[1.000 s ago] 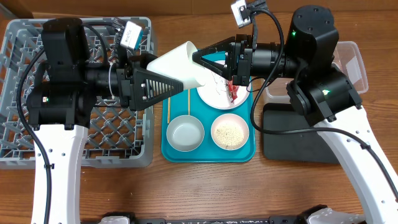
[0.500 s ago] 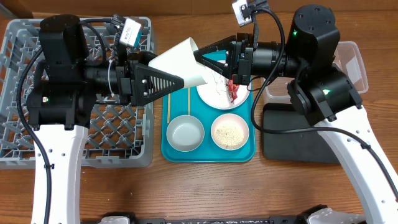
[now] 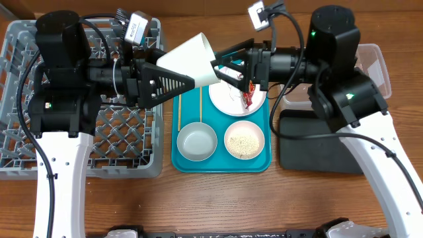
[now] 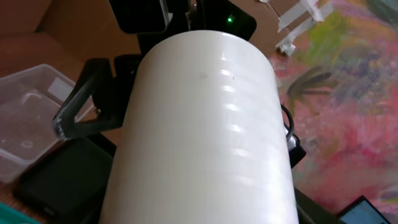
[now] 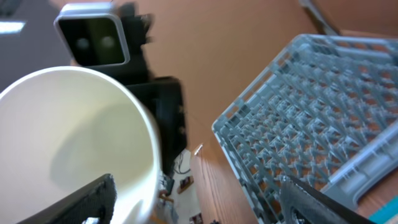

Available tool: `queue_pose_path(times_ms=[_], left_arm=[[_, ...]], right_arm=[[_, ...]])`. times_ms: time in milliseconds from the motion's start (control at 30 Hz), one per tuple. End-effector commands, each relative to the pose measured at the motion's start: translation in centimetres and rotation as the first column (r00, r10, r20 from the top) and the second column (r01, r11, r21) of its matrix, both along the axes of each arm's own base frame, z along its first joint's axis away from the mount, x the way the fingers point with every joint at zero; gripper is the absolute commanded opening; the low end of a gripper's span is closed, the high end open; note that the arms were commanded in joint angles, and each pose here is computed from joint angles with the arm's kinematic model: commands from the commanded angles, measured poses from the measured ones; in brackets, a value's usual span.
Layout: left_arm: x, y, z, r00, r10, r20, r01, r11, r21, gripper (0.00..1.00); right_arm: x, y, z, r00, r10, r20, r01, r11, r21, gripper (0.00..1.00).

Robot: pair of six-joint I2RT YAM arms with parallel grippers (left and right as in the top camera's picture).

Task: Sort waste into correct bins and load items into the dishwasher
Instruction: 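Lower the cup into the dish rack with the left gripper and release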

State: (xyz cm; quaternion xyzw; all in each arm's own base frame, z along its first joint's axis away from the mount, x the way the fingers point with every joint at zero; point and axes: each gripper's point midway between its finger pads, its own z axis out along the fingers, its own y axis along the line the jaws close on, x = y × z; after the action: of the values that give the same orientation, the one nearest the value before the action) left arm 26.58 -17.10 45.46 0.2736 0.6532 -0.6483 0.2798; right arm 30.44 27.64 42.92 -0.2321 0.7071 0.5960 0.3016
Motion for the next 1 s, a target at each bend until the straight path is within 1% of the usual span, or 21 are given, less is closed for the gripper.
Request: queue_pose_path(times_ms=[0, 33, 300, 333, 367, 400, 467, 500, 567, 600, 633, 667, 733, 767, 800, 833, 867, 900, 967], left_arm=[[0.6, 1.4, 0.4, 0.997, 0.036, -0.063, -0.037, 0.999, -0.007, 0.52], [0.9, 1.9, 0.4, 0.996, 0.054, -0.072, -0.055, 0.998, -0.007, 0.48], [2.5, 5.6, 0.2, 0.977, 0.183, -0.113, -0.185, 0.983, -0.008, 0.41], [2.7, 6.0, 0.2, 0.974, 0.197, -0.112, -0.199, 0.980, -0.008, 0.38], [3.1, 6.6, 0.0, 0.965, 0.229, -0.127, -0.231, 0.973, -0.002, 0.37], [3.3, 7.0, -0.3, 0.957, 0.250, -0.145, -0.253, 0.968, 0.003, 0.36], [3.9, 7.5, -1.3, 0.933, 0.309, -0.183, -0.309, 0.951, 0.030, 0.36], [4.4, 7.9, -2.3, 0.909, 0.361, -0.210, -0.355, 0.933, 0.065, 0.36], [5.3, 8.7, -4.7, 0.846, 0.467, -0.256, -0.440, 0.884, 0.159, 0.34], [5.8, 9.4, -6.5, 0.791, 0.543, -0.282, -0.489, 0.838, 0.242, 0.34], [6.1, 10.3, -8.5, 0.723, 0.622, -0.301, -0.528, 0.778, 0.339, 0.33], [6.1, 11.6, -10.8, 0.637, 0.705, -0.312, -0.554, 0.700, 0.451, 0.33], [5.7, 13.5, -13.6, 0.523, 0.800, -0.294, -0.557, 0.582, 0.593, 0.33], [4.8, 15.5, -15.9, 0.424, 0.872, -0.246, -0.533, 0.460, 0.710, 0.36], [4.0, 16.9, -17.1, 0.357, 0.911, -0.206, -0.505, 0.374, 0.778, 0.38], [3.1, 18.6, -18.3, 0.280, 0.948, -0.151, -0.467, 0.272, 0.841, 0.41], [2.1, 20.2, -19.2, 0.217, 0.972, -0.086, -0.424, 0.173, 0.889, 0.42], [0.2, 23.1, -20.2, 0.125, 0.991, 0.048, -0.336, -0.003, 0.942, 0.43], [-1.9, 25.8, -20.6, 0.046, 0.982, 0.181, -0.237, -0.165, 0.957, 0.45]], right_arm=[[0.6, -2.1, 0.6, 0.999, -0.052, 0.002, 0.052, 0.999, -0.004, 0.87], [0.8, -2.5, 0.2, 0.998, -0.065, -0.014, 0.065, 0.998, -0.014, 0.87], [0.9, -4.4, -3.6, 0.985, -0.134, -0.108, 0.119, 0.983, -0.137, 0.88], [1.1, -4.6, -4.2, 0.979, -0.159, -0.131, 0.137, 0.978, -0.160, 0.88], [1.4, -5.2, -5.7, 0.960, -0.222, -0.171, 0.183, 0.959, -0.217, 0.88], [1.6, -5.7, -6.5, 0.949, -0.257, -0.181, 0.207, 0.944, -0.256, 0.88], [2.0, -6.8, -8.4, 0.917, -0.341, -0.207, 0.259, 0.904, -0.342, 0.88], [2.0, -7.4, -9.4, 0.900, -0.378, -0.216, 0.277, 0.880, -0.387, 0.88], [1.8, -7.9, -10.2, 0.888, -0.403, -0.220, 0.285, 0.859, -0.425, 0.88], [1.7, -8.0, -10.6, 0.886, -0.407, -0.223, 0.282, 0.853, -0.439, 0.88], [1.5, -8.1, -10.8, 0.884, -0.407, -0.229, 0.276, 0.851, -0.448, 0.88], [1.3, -8.2, -11.0, 0.881, -0.410, -0.236, 0.272, 0.847, -0.456, 0.88], [1.1, -8.3, -11.2, 0.887, -0.401, -0.230, 0.261, 0.845, -0.466, 0.88], [0.8, -8.4, -11.5, 0.883, -0.404, -0.240, 0.255, 0.842, -0.476, 0.88], [0.7, -8.4, -11.7, 0.883, -0.402, -0.244, 0.250, 0.840, -0.481, 0.89], [0.6, -8.4, -11.8, 0.888, -0.394, -0.238, 0.242, 0.839, -0.486, 0.88], [0.4, -8.4, -11.8, 0.890, -0.390, -0.237, 0.238, 0.839, -0.489, 0.88], [0.2, -8.3, -12.0, 0.888, -0.391, -0.243, 0.232, 0.835, -0.499, 0.89], [0.0, -8.2, -12.2, 0.887, -0.391, -0.247, 0.225, 0.832, -0.507, 0.89]])
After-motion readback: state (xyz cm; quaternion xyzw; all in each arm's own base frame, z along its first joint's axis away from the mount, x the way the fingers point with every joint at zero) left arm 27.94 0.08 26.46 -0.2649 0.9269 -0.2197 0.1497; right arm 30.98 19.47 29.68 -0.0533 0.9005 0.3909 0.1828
